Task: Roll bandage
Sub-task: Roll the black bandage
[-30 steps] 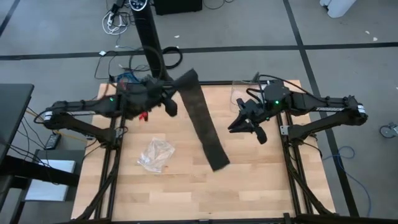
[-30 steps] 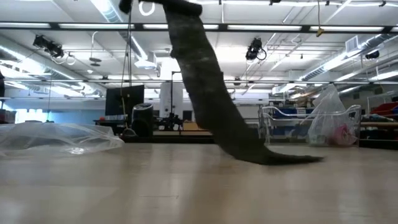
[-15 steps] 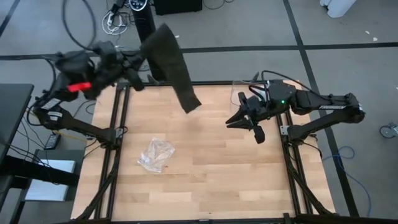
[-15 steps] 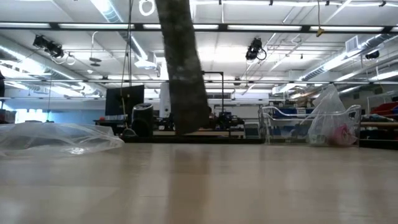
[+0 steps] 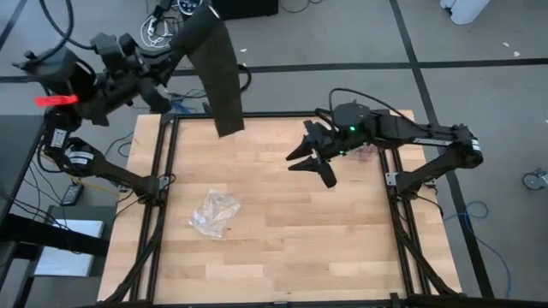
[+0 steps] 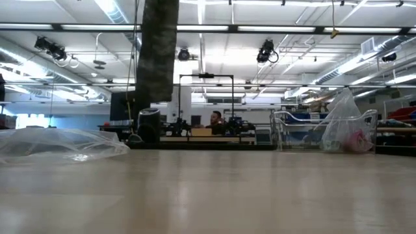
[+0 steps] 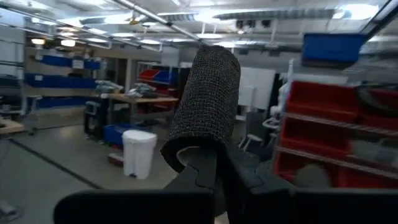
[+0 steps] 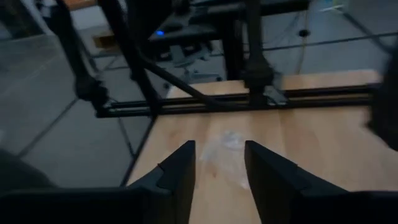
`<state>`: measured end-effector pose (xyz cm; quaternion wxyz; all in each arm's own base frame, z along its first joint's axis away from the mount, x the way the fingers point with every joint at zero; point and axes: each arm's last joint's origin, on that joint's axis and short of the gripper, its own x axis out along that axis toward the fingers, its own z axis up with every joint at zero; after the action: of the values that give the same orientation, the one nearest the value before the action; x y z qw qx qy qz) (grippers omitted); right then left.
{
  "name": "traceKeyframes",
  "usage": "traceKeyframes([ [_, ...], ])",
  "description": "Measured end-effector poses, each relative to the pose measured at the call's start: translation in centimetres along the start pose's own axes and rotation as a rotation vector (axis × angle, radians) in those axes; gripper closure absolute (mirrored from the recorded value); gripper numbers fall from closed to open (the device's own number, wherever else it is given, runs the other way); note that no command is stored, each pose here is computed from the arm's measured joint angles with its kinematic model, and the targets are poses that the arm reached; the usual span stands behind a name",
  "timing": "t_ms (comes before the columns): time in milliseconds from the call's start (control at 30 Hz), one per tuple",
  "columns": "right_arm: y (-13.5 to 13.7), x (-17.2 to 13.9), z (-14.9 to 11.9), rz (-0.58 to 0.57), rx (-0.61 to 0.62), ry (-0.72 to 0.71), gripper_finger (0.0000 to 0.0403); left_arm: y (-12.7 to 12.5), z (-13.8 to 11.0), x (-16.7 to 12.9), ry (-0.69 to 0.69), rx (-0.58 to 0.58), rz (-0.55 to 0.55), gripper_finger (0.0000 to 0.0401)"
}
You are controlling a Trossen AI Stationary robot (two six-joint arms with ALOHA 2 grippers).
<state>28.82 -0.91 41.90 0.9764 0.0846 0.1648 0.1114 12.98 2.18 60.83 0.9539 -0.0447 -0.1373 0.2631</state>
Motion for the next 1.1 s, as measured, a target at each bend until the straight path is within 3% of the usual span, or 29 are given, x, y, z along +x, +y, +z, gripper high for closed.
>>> traceKeyframes([
  [300, -5.0, 1.6, -2.0, -0.077, 0.067, 0.064, 0.0232, -0.1, 2.0, -0.4, -0.033, -0.042, -0.092, 0.0388],
  [533, -10.1, 1.8, -3.4, -0.129, 0.118, -0.015, 0.0230, 0.0, 2.6, -0.8, -0.048, -0.074, -0.120, 0.0388],
  [733, -13.5, 3.3, -4.0, -0.063, 0.106, -0.065, 0.0230, -0.3, 2.3, -0.5, -0.027, -0.095, -0.163, 0.0388],
  [867, -14.8, 4.5, -5.0, -0.016, 0.127, -0.039, 0.0230, -0.5, 2.0, -0.3, -0.005, -0.117, -0.190, 0.0388],
  [1100, -15.0, 4.0, -4.9, 0.013, 0.136, -0.044, 0.0230, -0.6, 1.5, -0.3, 0.058, -0.147, -0.230, 0.0388],
])
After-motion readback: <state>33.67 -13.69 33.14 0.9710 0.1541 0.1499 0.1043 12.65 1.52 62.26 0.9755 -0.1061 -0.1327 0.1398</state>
